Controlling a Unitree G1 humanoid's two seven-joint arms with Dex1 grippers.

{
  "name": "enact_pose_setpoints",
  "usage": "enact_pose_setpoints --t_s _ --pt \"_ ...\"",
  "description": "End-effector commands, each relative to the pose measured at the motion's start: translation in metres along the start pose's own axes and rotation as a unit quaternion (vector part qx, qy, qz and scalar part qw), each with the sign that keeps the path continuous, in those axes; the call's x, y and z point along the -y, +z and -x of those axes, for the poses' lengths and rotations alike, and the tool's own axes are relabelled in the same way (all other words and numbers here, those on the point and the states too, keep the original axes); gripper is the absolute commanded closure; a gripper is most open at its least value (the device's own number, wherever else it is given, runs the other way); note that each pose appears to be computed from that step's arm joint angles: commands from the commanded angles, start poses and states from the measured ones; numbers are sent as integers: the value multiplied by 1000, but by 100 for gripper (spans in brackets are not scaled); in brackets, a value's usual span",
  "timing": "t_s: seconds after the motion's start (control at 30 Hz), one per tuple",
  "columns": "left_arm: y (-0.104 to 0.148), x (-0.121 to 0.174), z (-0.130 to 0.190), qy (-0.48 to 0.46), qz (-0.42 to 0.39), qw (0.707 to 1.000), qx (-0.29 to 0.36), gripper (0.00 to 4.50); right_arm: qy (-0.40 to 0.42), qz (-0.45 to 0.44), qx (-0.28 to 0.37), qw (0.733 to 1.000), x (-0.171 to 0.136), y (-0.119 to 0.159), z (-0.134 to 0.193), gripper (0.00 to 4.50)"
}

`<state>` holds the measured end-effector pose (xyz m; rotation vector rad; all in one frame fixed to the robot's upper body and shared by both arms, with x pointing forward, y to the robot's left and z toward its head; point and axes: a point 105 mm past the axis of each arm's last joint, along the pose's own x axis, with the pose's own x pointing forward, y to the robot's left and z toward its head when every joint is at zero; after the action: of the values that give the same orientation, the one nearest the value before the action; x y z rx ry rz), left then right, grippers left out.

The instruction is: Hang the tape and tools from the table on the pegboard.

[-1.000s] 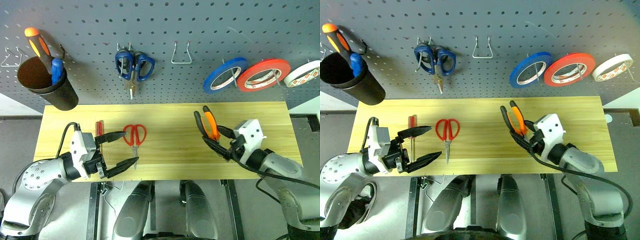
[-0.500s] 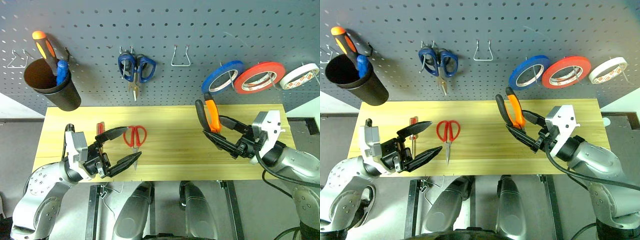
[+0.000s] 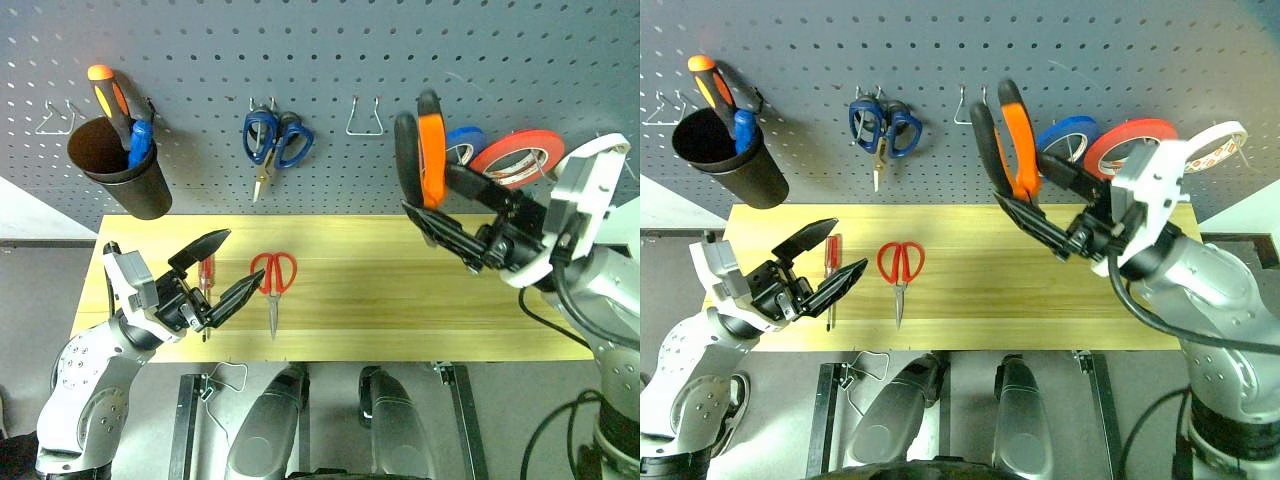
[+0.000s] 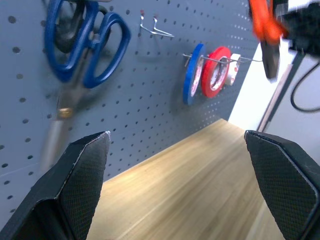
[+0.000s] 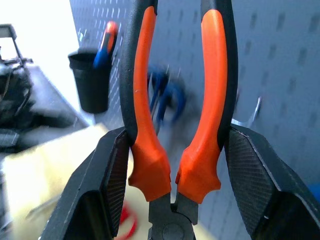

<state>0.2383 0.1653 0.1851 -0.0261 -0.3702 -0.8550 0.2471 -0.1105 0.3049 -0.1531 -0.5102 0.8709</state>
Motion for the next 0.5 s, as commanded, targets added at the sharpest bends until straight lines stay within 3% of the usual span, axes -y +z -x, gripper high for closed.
enact_pose_setpoints --t_s 0.03,0.27,0.5 --pt "4 1 -1 0 -16 1000 18 0 -35 36 63 997 5 23 -21 198" --pt "2 3 -3 -1 -24 1000 20 0 -108 40 98 988 25 16 -50 198" --pt "-1 6 -2 -1 -24 1000 16 0 -141 53 86 985 32 -9 -73 198"
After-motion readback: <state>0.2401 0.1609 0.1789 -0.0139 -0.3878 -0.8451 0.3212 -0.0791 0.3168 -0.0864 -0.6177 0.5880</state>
